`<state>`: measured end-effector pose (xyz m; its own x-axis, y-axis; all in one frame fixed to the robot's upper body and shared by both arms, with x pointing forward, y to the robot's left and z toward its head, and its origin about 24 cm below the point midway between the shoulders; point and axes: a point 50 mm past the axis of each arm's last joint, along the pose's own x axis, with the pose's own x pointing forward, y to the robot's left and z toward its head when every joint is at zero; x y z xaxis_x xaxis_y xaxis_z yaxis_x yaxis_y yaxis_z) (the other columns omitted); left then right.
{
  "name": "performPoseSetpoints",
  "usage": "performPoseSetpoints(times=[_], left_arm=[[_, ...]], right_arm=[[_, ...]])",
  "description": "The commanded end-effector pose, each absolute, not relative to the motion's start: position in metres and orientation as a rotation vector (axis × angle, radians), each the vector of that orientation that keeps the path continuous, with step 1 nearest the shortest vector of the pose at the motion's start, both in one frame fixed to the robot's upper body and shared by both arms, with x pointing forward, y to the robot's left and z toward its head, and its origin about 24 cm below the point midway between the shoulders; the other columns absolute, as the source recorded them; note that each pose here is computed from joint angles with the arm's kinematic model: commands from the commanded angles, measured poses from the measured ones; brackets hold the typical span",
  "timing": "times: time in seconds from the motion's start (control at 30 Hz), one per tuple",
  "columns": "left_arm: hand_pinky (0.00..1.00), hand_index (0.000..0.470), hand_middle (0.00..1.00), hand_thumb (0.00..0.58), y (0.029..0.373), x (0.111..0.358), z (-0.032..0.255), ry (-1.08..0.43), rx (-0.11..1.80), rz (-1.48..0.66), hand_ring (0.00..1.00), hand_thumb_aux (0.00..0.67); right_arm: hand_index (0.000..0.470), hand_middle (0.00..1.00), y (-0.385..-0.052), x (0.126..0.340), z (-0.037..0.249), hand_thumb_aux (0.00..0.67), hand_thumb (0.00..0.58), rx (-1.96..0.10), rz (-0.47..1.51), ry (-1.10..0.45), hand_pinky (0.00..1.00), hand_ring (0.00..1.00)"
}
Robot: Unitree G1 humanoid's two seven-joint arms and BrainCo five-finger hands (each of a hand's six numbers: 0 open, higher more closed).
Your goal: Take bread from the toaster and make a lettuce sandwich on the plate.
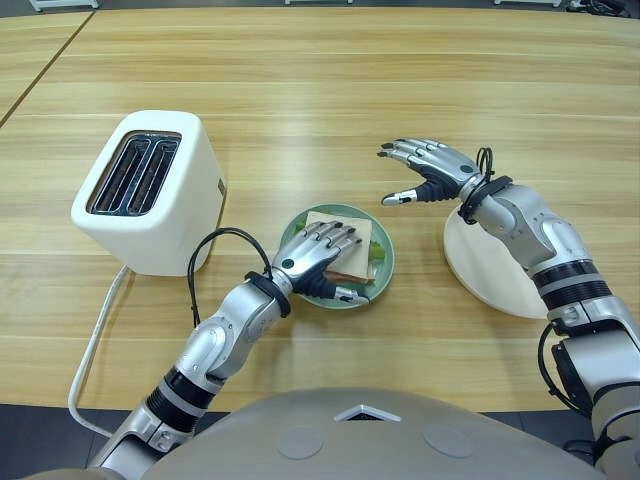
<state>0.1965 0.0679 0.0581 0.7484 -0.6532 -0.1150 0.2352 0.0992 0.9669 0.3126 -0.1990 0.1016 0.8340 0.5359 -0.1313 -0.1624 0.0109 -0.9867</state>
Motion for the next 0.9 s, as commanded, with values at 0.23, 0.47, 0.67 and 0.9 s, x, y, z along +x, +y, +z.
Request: performPoseSetpoints(times=[0.23, 0.47, 0.67, 0.9], left_arm=[[0.00, 0.000, 0.00, 0.000, 0.100, 0.189, 0.143, -0.629, 1.244, -0.368, 0.00, 0.000], [0.00, 0.470, 0.00, 0.580, 0.158, 0.152, 0.121, -0.303, 1.085, -0.580, 0.00, 0.670], [0.00, 0.470, 0.00, 0.580, 0.208, 0.125, 0.120, -0.158, 1.135, -0.589, 0.00, 0.670], [1.00, 0.470, 1.00, 0.580, 0.212, 0.111, 0.100, -0.069, 1.192, -0.752, 1.00, 0.670]], right_arm=[[0.000, 0.00, -0.198, 0.309, 0.127, 0.000, 0.000, -1.285, 0.511, -0.443, 0.00, 0.00], [0.470, 0.21, -0.203, 0.258, 0.130, 0.670, 0.580, -1.105, 0.788, -0.470, 0.21, 0.21], [0.470, 0.71, -0.217, 0.235, 0.142, 0.670, 0.580, -1.082, 0.869, -0.439, 0.71, 0.71], [0.470, 0.99, -0.214, 0.207, 0.119, 0.670, 0.580, -1.066, 1.117, -0.263, 0.99, 0.99]])
